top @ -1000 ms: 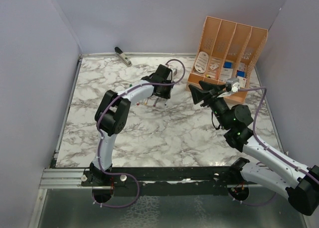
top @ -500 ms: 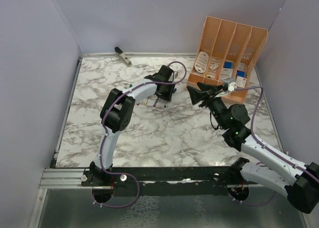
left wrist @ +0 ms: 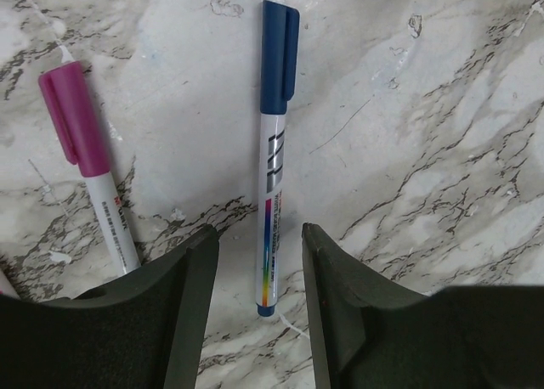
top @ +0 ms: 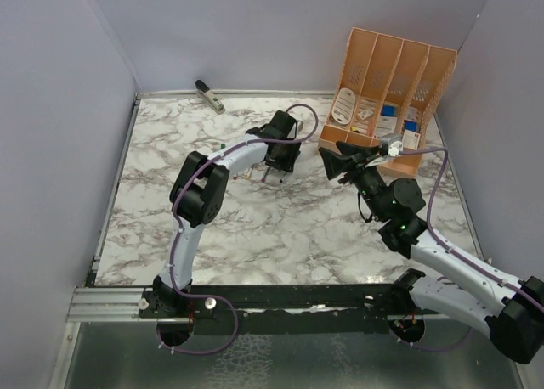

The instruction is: Insert the pens into the pen caps

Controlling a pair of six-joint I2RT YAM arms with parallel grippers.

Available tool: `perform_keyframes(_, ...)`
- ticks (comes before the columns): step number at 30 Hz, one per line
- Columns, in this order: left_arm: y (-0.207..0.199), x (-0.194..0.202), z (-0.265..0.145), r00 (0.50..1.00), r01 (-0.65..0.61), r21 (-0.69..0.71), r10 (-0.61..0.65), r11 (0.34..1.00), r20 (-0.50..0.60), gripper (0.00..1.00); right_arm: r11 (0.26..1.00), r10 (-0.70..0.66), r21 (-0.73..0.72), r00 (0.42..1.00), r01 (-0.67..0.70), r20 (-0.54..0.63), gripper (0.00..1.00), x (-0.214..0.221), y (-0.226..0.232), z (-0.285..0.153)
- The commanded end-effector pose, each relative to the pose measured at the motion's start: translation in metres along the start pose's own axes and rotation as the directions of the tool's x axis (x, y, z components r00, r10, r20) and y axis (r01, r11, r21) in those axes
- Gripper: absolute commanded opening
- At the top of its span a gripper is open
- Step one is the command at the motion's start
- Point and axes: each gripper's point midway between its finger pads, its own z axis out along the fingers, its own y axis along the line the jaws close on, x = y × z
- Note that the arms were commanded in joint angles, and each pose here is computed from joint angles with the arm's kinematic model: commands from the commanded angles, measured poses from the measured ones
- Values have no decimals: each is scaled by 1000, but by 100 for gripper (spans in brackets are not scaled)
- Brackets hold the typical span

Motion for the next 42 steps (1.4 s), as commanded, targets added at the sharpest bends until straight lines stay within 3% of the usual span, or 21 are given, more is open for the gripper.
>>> perform_keyframes(1,-12,-46,-60,987,-3,7,2,1000,159,49,998,1,62,1000,-2,21,55,-2,-11,-4)
perform_keyframes(3,-13,-57,-82,976,-3,3,2,1000,219,62,997,0,79,1000,-1,15,55,2,-15,-6)
perform_keyframes(4,-13,-61,-92,970,-1,-3,2,1000,245,88,996,-5,90,1000,4,9,56,4,-18,-6)
perform_keyframes(5,-11,-65,-104,960,2,-14,2,1000,279,98,994,-10,108,1000,10,0,56,8,-22,-6)
perform_keyframes(6,-8,-66,-114,953,7,-30,2,1000,303,99,991,-18,134,1000,19,-10,56,11,-27,-7)
perform_keyframes(10,10,-62,-152,924,44,-75,-12,996,382,99,960,-36,276,997,54,-70,57,26,-67,-6)
perform_keyframes(17,93,-33,-196,856,247,-85,-176,965,486,99,895,133,434,990,-102,-40,57,25,-168,-30)
perform_keyframes(21,162,-8,-223,811,396,-203,-238,895,534,99,825,163,548,987,-141,8,57,15,-217,-50)
perform_keyframes(26,222,29,-235,823,505,-403,-285,763,492,99,754,161,641,986,-147,36,57,10,-252,-67)
perform_keyframes(31,242,43,-241,815,549,-491,-303,677,494,99,734,150,668,988,-124,18,57,10,-259,-69)
perform_keyframes(42,241,45,-249,802,557,-484,-284,675,526,99,732,147,672,989,-112,4,57,16,-260,-72)
